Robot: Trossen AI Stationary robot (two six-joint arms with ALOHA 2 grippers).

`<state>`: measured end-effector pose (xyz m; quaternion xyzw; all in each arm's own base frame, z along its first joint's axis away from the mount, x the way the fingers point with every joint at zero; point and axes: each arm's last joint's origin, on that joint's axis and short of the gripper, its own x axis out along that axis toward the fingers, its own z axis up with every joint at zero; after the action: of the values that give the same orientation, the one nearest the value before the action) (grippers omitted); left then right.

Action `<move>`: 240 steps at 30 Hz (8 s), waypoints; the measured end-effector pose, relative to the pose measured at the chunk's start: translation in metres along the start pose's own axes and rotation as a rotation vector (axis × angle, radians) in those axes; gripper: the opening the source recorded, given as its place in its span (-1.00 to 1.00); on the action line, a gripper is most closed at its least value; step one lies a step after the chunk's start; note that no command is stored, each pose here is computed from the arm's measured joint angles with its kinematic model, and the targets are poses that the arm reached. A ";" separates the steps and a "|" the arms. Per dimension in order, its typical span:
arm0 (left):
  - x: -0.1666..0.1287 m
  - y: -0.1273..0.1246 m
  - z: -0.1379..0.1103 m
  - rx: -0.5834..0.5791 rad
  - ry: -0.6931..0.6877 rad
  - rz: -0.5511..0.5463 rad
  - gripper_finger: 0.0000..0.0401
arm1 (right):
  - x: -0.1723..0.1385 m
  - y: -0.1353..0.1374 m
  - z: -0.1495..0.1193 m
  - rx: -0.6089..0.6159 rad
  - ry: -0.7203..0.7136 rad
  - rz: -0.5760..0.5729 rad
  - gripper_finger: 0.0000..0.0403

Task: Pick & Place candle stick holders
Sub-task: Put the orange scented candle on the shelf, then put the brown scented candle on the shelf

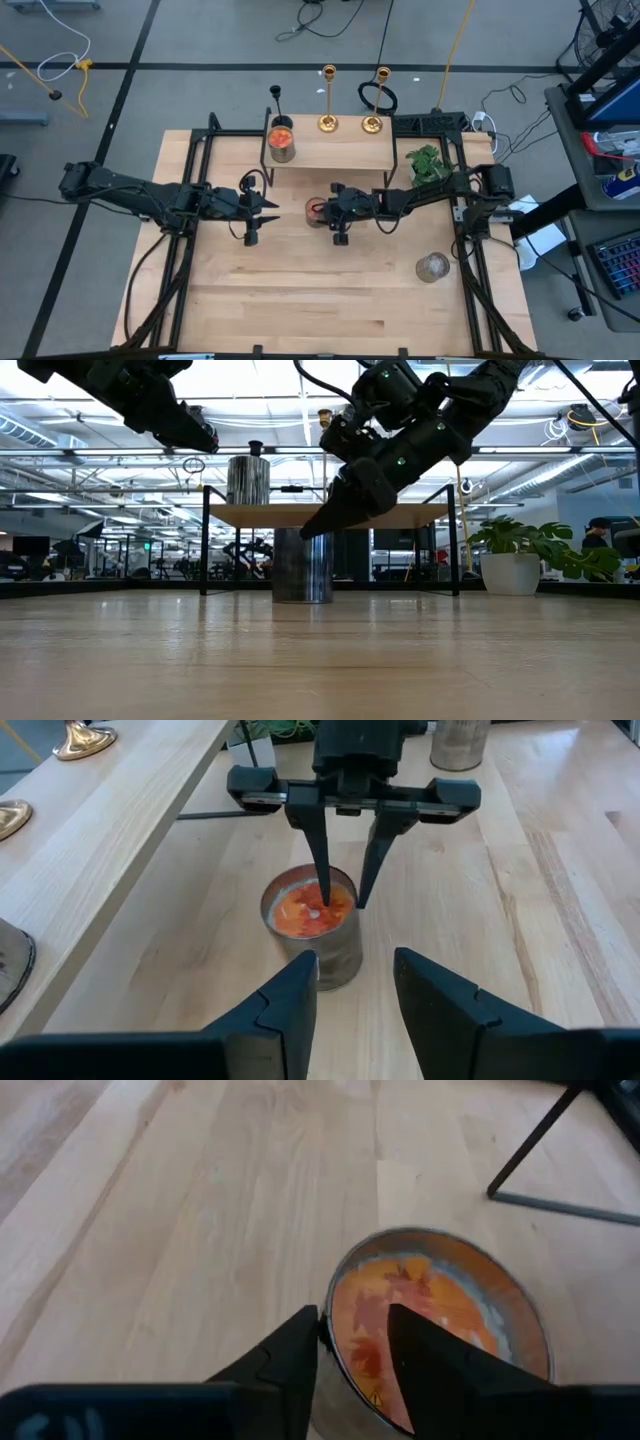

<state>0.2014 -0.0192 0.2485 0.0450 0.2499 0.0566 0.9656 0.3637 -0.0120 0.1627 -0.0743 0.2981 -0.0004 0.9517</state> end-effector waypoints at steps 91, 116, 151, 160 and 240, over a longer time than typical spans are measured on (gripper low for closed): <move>-0.001 0.000 0.014 0.042 -0.143 0.005 -0.29 | -0.199 -0.133 0.041 0.319 0.043 -0.324 -0.76; -0.001 0.000 0.012 0.010 -0.121 0.002 -0.29 | -0.206 0.044 0.061 0.315 0.222 0.239 -0.45; -0.002 0.002 0.021 0.151 -0.206 0.051 -0.29 | -0.207 0.124 -0.067 1.109 0.931 -0.129 -0.34; -0.002 0.002 0.021 0.153 -0.206 0.050 -0.29 | -0.204 0.125 -0.072 0.982 0.907 -0.051 -0.65; -0.003 0.002 0.024 0.065 -0.243 0.042 -0.29 | -0.116 -0.122 0.114 -0.213 0.345 -0.125 -0.99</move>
<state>0.2104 -0.0192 0.2712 0.0879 0.1319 0.0631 0.9853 0.3379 -0.1117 0.3382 -0.1915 0.4495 -0.0406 0.8716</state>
